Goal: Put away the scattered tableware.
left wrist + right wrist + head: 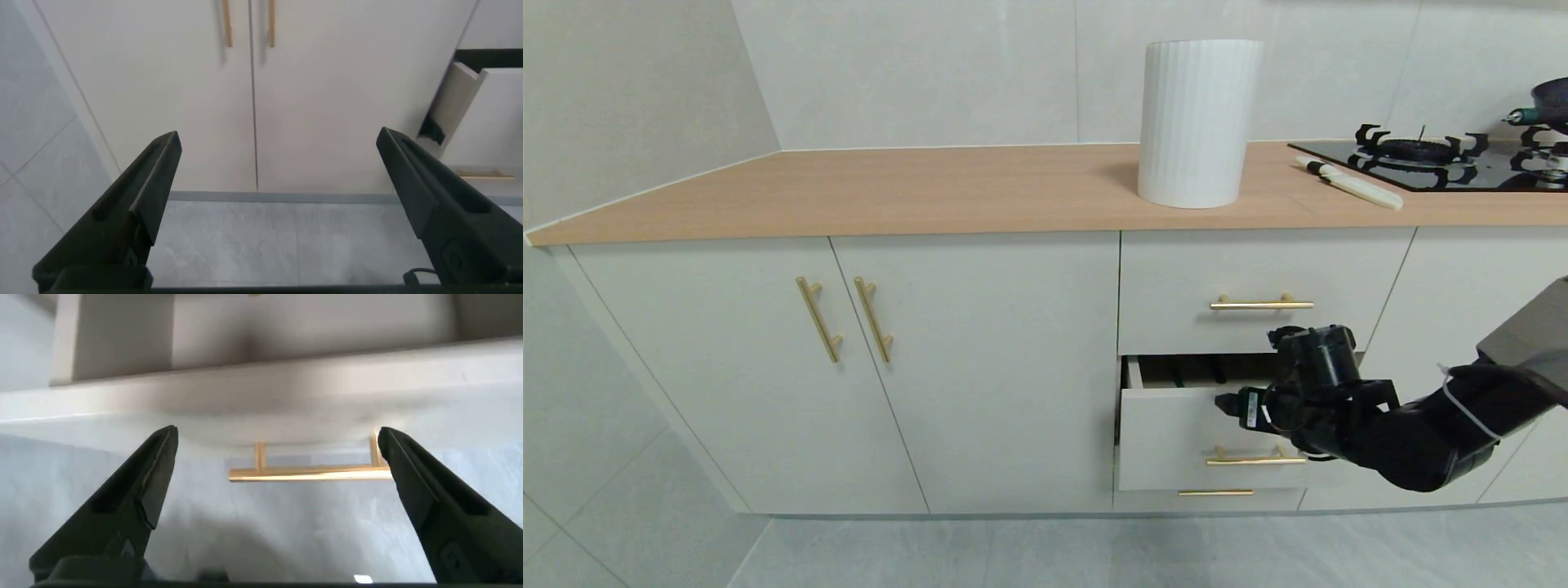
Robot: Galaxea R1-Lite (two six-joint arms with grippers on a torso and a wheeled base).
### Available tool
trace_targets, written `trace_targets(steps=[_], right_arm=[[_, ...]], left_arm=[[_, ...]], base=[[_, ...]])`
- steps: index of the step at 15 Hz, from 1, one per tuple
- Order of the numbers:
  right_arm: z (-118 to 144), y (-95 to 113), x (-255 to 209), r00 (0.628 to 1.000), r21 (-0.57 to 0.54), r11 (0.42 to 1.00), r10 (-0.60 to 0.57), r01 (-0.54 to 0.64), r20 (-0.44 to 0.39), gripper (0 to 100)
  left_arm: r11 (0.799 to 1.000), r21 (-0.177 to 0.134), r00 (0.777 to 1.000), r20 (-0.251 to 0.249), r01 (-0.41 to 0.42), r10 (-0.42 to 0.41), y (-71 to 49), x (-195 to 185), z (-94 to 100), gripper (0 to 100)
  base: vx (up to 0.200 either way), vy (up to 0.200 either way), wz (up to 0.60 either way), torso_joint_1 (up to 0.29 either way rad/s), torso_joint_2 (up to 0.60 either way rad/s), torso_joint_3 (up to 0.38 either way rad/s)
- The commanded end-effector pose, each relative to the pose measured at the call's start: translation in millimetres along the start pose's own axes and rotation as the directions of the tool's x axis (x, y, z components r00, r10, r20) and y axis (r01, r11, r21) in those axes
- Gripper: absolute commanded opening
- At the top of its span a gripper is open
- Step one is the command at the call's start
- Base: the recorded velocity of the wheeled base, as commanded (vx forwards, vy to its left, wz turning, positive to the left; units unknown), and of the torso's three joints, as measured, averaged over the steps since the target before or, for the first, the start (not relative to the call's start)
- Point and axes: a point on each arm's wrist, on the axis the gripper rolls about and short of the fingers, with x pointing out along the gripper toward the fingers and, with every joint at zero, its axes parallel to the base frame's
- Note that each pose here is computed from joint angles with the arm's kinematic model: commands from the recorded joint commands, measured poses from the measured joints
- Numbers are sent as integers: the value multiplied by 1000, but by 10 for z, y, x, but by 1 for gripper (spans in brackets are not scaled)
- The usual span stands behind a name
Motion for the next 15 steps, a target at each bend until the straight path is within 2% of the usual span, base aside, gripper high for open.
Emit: trace_targets(steps=[1,4,9,15], right_arm=[[-200,-43,175,999,-8,999,-40,40,-17,100],[-281,-62,317,998,2,998,-58,58,10,100],[-267,-74,457,996,30,999,-47,45,73,100],[-94,-92,698,988,181,983,-64,38,141,100]], left_arm=[[1000,-1,1000,0,-1,1,0,0,0,100],[1000,-1,1000,0,-1,1,0,0,0,100],[1000,-1,1000,0,-1,1,0,0,0,100],[1000,-1,1000,0,-1,1,0,0,0,100]], base=[[0,0,0,0,0,0],[0,0,0,0,0,0],[0,0,0,0,0,0],[0,0,0,0,0,0]])
